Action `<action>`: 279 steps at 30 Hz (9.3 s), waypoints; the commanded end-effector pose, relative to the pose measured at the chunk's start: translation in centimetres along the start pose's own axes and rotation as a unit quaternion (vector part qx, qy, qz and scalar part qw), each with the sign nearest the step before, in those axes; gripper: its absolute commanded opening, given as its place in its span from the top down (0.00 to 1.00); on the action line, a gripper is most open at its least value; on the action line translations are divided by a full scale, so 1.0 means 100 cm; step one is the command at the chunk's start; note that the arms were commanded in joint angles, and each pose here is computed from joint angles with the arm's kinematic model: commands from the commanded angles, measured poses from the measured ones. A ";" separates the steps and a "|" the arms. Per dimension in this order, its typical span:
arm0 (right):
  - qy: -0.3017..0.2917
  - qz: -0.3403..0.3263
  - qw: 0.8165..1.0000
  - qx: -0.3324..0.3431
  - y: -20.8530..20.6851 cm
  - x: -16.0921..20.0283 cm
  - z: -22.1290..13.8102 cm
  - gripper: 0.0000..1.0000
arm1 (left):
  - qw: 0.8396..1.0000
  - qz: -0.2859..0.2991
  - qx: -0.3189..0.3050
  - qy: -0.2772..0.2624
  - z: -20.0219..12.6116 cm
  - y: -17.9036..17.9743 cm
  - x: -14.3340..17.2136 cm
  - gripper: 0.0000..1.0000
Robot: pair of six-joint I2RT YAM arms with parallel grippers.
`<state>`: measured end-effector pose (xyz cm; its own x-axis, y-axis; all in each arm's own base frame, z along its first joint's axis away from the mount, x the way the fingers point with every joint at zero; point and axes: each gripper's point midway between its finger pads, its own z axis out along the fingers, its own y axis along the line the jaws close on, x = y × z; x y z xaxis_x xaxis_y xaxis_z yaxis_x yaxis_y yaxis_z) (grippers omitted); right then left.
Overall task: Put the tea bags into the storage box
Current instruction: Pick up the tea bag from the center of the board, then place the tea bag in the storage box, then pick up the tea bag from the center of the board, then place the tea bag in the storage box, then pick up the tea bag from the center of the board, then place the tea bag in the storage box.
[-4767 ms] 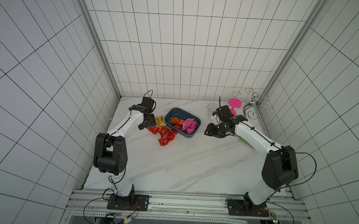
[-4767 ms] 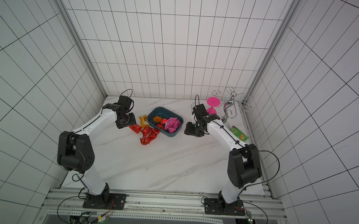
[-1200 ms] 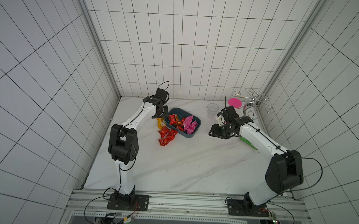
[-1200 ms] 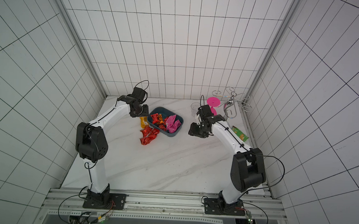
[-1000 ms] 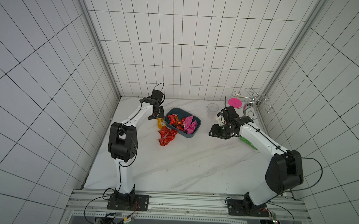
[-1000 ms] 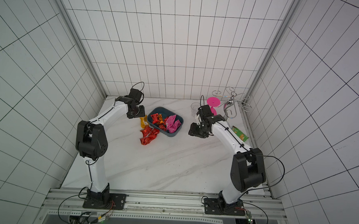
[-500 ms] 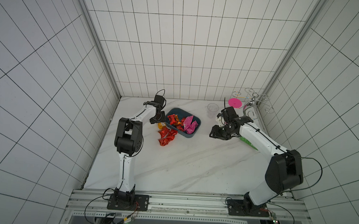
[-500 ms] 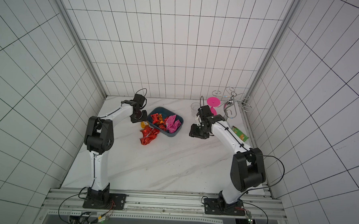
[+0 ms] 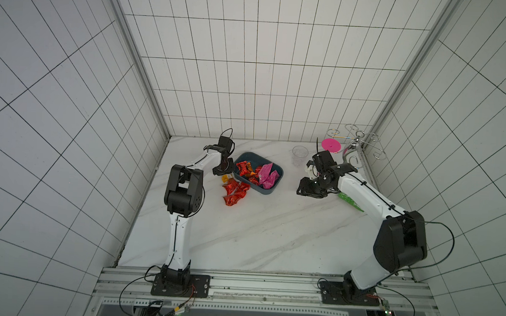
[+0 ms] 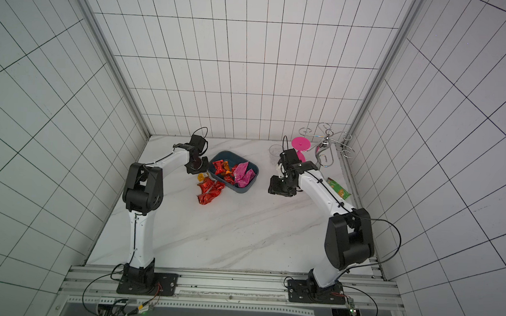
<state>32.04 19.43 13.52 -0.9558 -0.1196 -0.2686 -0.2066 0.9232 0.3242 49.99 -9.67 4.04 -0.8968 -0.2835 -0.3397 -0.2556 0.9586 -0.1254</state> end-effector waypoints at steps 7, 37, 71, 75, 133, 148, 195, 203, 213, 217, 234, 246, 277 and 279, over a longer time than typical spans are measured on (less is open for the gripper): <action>-0.015 0.002 1.000 -0.008 0.005 -0.018 -0.006 0.49 | 0.999 0.009 0.008 -0.045 -0.062 0.009 -0.020 0.75; -0.032 0.014 0.999 -0.005 -0.005 -0.014 -0.005 0.49 | 0.983 0.103 0.153 0.017 -0.073 -0.152 0.006 0.69; -0.023 0.029 0.999 -0.040 0.006 -0.011 -0.008 0.49 | 0.996 0.083 0.030 -0.002 -0.103 -0.035 0.055 0.41; -0.028 0.037 0.998 -0.037 0.004 -0.006 -0.010 0.49 | 0.992 0.121 0.033 0.000 -0.089 -0.029 0.058 0.41; -0.036 0.042 0.998 -0.039 0.004 -0.004 -0.013 0.49 | 0.982 0.111 0.150 -0.006 -0.147 -0.077 0.052 0.84; -0.041 0.042 0.998 -0.019 -0.007 0.011 -0.017 0.49 | 0.976 0.133 0.170 -0.022 -0.108 -0.164 0.049 0.81; -0.038 0.044 0.997 -0.050 0.004 0.010 -0.013 0.49 | 0.989 0.122 -0.009 0.084 -0.064 -0.008 0.163 0.47; -0.043 0.027 0.998 -0.038 0.001 0.010 -0.020 0.49 | 0.990 0.116 -0.028 0.079 -0.040 -0.007 0.156 0.49; -0.027 0.019 0.999 -0.029 -0.001 0.014 -0.021 0.48 | 0.991 0.114 -0.032 0.069 -0.045 -0.004 0.151 0.79; -0.027 0.023 0.999 -0.036 0.002 0.011 -0.020 0.49 | 0.991 0.118 -0.030 0.061 -0.056 -0.006 0.145 0.86; -0.036 0.032 0.998 -0.034 0.000 0.010 -0.018 0.49 | 0.993 0.118 0.025 -0.018 -0.135 -0.042 0.061 0.86; -0.056 0.023 0.998 -0.019 -0.003 0.001 -0.027 0.48 | 0.984 0.126 0.127 -0.023 -0.126 -0.131 0.023 0.90; -0.040 0.041 0.998 -0.033 0.001 0.002 -0.022 0.49 | 0.982 0.158 0.093 -0.056 -0.159 -0.090 0.042 0.28; -0.038 0.041 0.998 -0.036 0.002 0.002 -0.023 0.48 | 0.981 0.167 0.087 -0.048 -0.151 -0.079 0.057 0.28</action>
<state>30.84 18.42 14.74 -0.9520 -0.0220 -0.3054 -0.1465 0.9086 0.3911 42.29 -19.24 19.49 -0.8759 -0.0130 -0.4823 0.0957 0.9751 -0.2001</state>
